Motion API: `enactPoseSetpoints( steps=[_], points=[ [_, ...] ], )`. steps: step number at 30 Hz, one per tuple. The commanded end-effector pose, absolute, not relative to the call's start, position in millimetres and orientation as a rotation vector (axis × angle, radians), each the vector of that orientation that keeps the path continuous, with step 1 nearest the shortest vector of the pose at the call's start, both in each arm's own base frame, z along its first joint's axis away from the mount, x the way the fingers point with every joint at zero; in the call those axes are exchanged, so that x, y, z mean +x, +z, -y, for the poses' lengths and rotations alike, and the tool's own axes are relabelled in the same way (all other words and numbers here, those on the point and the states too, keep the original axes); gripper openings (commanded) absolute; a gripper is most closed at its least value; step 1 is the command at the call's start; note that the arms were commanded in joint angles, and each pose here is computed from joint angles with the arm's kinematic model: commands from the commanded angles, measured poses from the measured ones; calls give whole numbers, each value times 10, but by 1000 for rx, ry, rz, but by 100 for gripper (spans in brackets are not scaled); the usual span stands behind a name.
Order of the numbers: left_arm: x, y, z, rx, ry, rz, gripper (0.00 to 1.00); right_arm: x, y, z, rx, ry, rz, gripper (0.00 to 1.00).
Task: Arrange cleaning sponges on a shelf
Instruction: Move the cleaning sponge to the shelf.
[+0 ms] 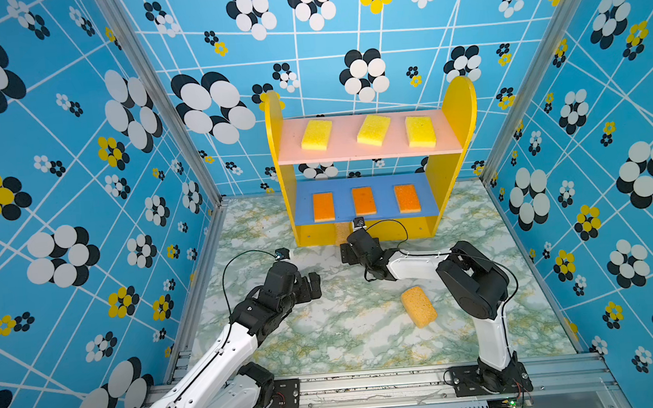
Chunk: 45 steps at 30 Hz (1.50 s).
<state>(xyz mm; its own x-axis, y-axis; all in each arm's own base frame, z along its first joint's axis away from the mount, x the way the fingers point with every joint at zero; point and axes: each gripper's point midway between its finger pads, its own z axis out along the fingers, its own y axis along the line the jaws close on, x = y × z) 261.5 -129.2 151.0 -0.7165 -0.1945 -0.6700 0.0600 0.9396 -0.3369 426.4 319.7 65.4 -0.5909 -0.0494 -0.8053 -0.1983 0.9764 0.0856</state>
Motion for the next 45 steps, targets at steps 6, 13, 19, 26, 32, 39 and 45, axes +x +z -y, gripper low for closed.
enactPoseSetpoints(
  steps=[6,13,19,26,32,39,45],
  points=[
    [2621,1474,1301,-84,-440,-2344,99,4266,685,-3172,-204,177,-2218,92],
    [2631,1482,1287,-83,-429,-2342,99,4381,633,-3193,-182,119,-2233,93],
    [2631,1468,1273,-83,-419,-2346,99,4461,649,-3225,-182,87,-2237,93],
    [2623,1453,1255,-86,-412,-2349,99,4362,711,-3189,-193,126,-2223,92],
    [2630,1451,1260,-90,-418,-2347,99,4210,694,-3157,-259,160,-2239,93],
    [2632,1447,1270,-90,-424,-2349,99,4224,587,-3132,-262,112,-2268,93],
    [2617,1460,1243,-92,-411,-2345,99,4350,524,-3147,-248,43,-2286,93]
  ],
)
